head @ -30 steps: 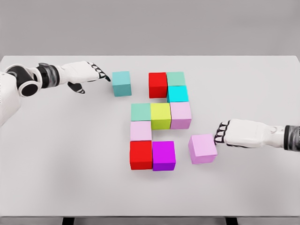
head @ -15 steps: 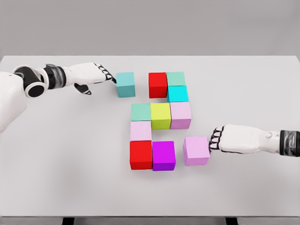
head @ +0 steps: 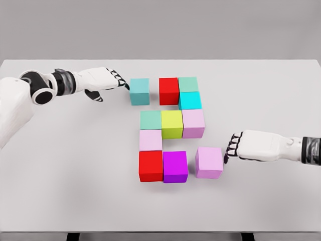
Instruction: Assemble the squares on the desktop into the number 2
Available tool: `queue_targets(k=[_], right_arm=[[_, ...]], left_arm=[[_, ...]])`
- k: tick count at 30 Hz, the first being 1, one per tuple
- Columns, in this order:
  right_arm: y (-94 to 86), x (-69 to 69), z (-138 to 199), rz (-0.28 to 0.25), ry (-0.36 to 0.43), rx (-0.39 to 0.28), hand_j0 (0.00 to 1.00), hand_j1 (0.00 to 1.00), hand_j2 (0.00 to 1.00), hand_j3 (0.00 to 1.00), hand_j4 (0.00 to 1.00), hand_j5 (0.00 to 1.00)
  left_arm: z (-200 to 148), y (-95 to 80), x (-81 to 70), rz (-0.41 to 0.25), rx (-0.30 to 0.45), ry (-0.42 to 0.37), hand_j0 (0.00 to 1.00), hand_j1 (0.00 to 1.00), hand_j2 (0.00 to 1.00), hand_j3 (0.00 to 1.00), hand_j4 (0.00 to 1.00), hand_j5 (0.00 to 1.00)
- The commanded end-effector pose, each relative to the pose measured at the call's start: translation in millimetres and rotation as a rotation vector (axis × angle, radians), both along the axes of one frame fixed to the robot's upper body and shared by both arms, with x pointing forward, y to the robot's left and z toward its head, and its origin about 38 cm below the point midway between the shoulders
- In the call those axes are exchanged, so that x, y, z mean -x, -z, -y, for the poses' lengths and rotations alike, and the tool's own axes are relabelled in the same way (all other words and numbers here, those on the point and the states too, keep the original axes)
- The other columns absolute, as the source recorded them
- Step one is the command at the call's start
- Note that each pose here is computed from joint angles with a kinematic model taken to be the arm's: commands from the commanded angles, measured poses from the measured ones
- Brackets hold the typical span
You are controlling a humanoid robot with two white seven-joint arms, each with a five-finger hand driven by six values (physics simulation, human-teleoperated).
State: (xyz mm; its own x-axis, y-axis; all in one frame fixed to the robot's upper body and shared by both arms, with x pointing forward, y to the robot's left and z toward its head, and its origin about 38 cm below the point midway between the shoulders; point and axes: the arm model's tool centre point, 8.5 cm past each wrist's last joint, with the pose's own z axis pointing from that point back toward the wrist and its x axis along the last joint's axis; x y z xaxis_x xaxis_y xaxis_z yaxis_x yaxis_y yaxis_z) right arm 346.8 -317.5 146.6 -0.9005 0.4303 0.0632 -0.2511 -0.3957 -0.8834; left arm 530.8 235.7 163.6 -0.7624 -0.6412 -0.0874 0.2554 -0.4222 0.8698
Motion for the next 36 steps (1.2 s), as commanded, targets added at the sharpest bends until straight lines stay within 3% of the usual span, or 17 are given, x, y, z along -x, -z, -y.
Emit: queue_targets(k=[1, 10, 21, 30, 36], right_arm=[[0.1, -1.7, 0, -0.001, 0.006, -0.005, 0.60, 0.60, 0.60, 0.60, 0.60, 0.60], [2.6, -3.9, -11, -0.002, -0.011, -0.022, 0.60, 0.60, 0.60, 0.60, 0.60, 0.60], [-1.2, 5.2, -28, -0.018, -0.061, -0.040, 0.60, 0.60, 0.60, 0.60, 0.60, 0.60], [1.9, -1.0, -13, -0.018, -0.019, -0.016, 0.60, 0.60, 0.60, 0.60, 0.60, 0.60], [3.5, 7.5, -13, -0.033, -0.028, -0.014, 0.60, 0.60, 0.60, 0.60, 0.60, 0.60]], left_arm=[[1, -0.7, -0.3, 0.000, 0.008, -0.001, 0.88, 0.88, 0.88, 0.88, 0.88, 0.88], [5, 0.0, -0.2, -0.001, 0.009, 0.005, 0.88, 0.88, 0.88, 0.88, 0.88, 0.88], [-3, 1.6, 0.9, -0.005, 0.004, -0.007, 0.88, 0.88, 0.88, 0.88, 0.88, 0.88], [10, 1.5, 3.8, 0.000, 0.014, 0.024, 0.88, 0.88, 0.88, 0.88, 0.88, 0.88], [12, 0.5, 4.4, 0.003, 0.018, 0.029, 0.88, 0.88, 0.88, 0.88, 0.88, 0.88]])
